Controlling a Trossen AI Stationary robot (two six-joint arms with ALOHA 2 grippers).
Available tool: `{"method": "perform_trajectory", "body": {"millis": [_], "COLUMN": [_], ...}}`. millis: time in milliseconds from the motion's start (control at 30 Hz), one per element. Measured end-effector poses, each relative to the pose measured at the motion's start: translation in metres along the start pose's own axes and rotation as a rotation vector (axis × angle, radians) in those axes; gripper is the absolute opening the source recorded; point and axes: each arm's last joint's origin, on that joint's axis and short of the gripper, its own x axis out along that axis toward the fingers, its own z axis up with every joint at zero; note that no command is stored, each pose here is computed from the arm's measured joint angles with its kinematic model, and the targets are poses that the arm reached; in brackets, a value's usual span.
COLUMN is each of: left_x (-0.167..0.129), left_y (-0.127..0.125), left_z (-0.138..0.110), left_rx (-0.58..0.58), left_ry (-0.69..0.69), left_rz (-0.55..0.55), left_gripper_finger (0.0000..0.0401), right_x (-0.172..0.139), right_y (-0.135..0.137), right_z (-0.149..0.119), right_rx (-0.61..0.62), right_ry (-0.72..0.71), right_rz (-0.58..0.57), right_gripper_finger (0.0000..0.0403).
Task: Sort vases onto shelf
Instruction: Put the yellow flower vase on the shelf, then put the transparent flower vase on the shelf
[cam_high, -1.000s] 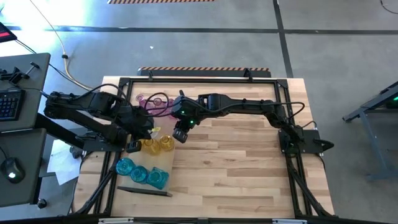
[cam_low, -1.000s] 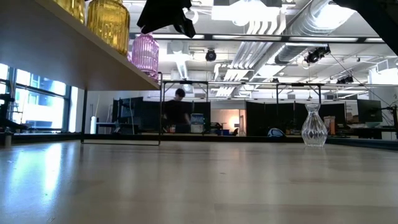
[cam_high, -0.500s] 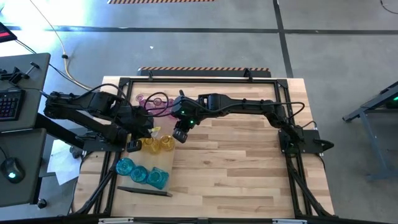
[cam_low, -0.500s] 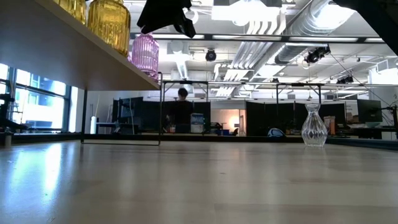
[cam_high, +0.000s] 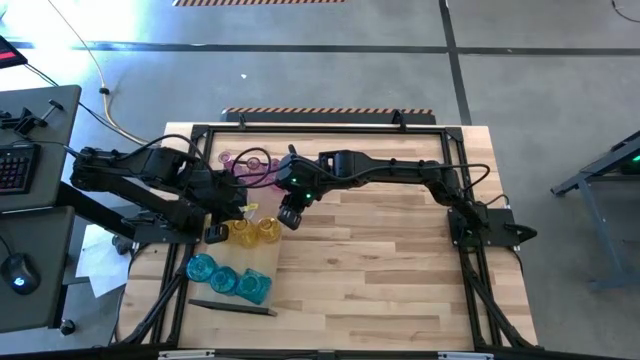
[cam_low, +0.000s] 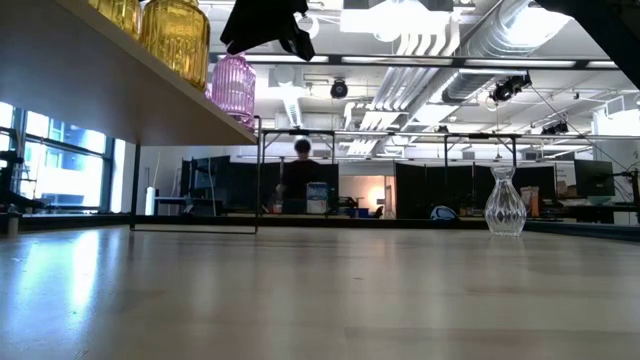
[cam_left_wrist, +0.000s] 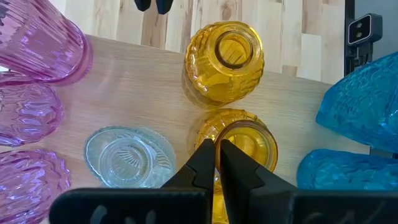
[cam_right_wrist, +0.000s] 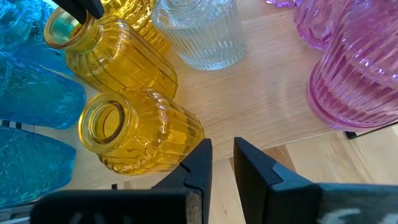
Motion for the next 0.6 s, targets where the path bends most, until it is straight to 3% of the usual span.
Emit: {"method": "perform_trajectory", "body": {"millis": [600], "left_x": [0.0000], "left_y": [-0.0003], "left_z": [-0.0002], "left_rx": [0.001], "left_ry": [0.004], "left_rz": [-0.010], "left_gripper_finger": [0.0052], "right_x": [0.0000], "right_y": [0.0000], "right_z": [0.0000], "right_rx": [0.000], "right_ry": [0.000], "right_rz": [0.000], "right_gripper_finger": [0.0048]}}
